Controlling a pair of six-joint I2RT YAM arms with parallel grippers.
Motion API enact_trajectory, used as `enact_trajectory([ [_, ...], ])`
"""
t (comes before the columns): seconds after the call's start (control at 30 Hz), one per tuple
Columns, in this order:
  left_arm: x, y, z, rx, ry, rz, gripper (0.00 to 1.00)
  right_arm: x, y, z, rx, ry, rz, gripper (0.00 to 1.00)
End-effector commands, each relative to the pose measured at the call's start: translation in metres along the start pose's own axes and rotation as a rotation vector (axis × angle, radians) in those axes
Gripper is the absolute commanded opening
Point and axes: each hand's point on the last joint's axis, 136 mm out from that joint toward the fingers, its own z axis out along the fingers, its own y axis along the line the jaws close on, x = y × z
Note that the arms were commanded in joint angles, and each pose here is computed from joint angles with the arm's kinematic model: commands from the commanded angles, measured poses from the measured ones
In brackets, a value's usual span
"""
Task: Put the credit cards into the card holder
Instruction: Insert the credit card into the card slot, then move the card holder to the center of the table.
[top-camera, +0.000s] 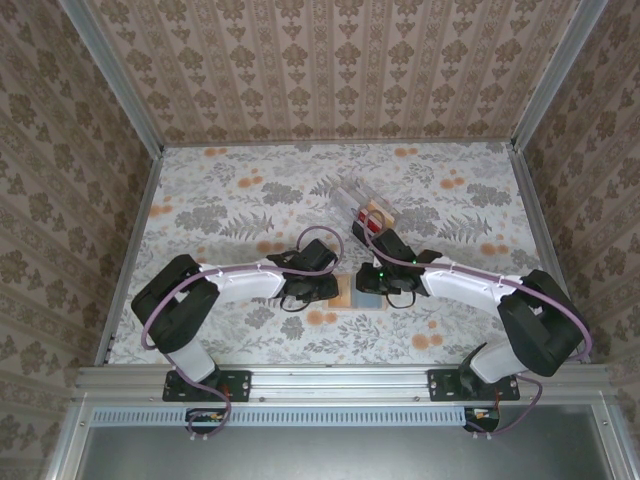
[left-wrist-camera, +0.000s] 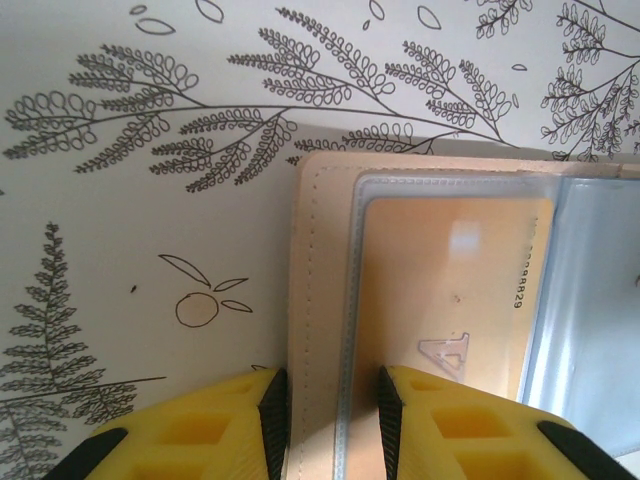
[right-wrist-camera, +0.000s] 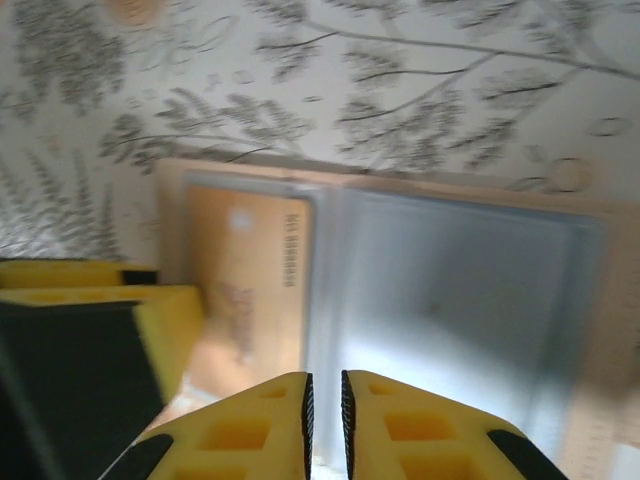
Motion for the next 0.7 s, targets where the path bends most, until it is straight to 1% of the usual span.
enact_trajectory([
  [0.0,0.017,0.020,0.013,-0.077,0.063,-0.005,0.33,0.001,0.030,0.008,-0.106,0.040,-0.011,0.18],
  [0.13,0.016,0.019,0.013,-0.075,0.062,-0.002,0.33,0.007,0.028,0.023,-0.085,0.077,-0.005,0.16],
  [0.23,0.016,0.020,0.012,-0.077,0.059,-0.005,0.33,0.009,0.010,0.030,0.008,0.081,0.009,0.15],
  [0.3,0.016,0.020,0.011,-0.074,0.056,-0.005,0.33,0.011,0.002,0.034,0.037,0.088,0.007,0.15],
  [0.43,0.015,0.017,0.012,-0.063,0.055,0.001,0.33,0.019,0.002,0.044,0.021,0.124,0.018,0.15],
  [0.6,0.014,0.015,0.010,-0.058,0.051,0.006,0.34,0.023,0.017,0.052,-0.062,0.158,0.019,0.13],
  [0.67,0.014,0.017,0.010,-0.063,0.047,0.003,0.34,0.023,0.020,0.052,-0.064,0.159,0.016,0.14],
])
